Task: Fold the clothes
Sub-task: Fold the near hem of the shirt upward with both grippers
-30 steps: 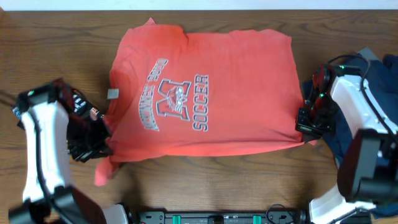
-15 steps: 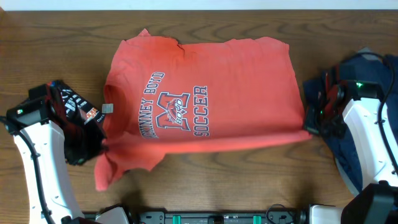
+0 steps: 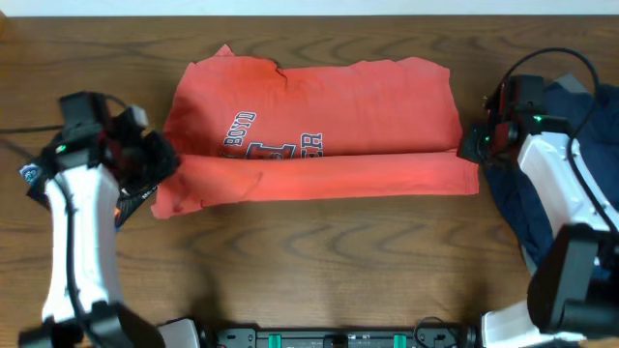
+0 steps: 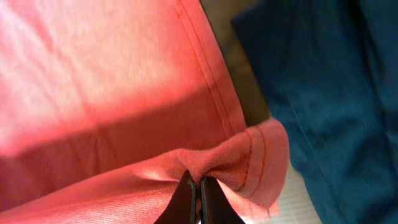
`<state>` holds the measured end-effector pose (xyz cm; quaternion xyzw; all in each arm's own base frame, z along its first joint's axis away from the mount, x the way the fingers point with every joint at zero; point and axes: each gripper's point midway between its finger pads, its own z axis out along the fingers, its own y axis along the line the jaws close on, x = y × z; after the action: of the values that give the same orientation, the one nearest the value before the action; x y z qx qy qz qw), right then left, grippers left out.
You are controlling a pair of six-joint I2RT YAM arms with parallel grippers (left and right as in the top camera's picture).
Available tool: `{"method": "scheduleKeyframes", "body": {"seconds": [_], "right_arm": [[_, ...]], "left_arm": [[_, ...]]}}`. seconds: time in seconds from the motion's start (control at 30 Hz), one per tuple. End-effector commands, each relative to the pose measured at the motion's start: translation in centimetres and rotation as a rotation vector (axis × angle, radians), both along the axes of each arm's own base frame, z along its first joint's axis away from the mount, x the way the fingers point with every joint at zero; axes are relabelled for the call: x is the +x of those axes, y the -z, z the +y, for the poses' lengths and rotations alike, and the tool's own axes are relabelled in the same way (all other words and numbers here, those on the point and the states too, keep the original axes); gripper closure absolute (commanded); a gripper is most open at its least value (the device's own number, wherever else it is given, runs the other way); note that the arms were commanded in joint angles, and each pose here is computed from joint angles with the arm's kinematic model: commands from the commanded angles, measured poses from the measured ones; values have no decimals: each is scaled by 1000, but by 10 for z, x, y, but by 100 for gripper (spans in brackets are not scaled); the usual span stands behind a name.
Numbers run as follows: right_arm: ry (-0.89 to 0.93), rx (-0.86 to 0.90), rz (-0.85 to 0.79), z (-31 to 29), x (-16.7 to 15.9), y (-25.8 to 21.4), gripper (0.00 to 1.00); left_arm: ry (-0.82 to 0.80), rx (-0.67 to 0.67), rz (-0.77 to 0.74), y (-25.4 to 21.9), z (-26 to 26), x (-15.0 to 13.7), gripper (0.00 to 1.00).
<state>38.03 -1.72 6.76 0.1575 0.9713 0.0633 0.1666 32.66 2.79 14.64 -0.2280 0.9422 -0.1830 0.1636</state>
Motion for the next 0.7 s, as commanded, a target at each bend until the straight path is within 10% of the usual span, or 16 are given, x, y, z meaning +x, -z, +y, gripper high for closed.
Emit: {"method": "scheduleKeyframes", "body": {"seconds": [0.0, 0.33, 0.4, 0.5, 0.67], "right_arm": [[-15, -4, -2, 0, 9, 15, 99], [-16, -11, -112, -3, 44, 23, 90], [-22, -4, -141, -1, 51, 20, 82], [-32, 7, -159, 2, 54, 18, 43], [-23, 12, -80, 0, 37, 26, 31]], "left_arm": [[10, -1, 14, 19, -3, 16, 94], [-6, 54, -31, 51, 15, 55, 93], [-6, 58, -47, 53, 17, 61, 65], [-9, 60, -55, 51, 19, 62, 28], [-49, 70, 57, 51, 28, 30, 21]]}}
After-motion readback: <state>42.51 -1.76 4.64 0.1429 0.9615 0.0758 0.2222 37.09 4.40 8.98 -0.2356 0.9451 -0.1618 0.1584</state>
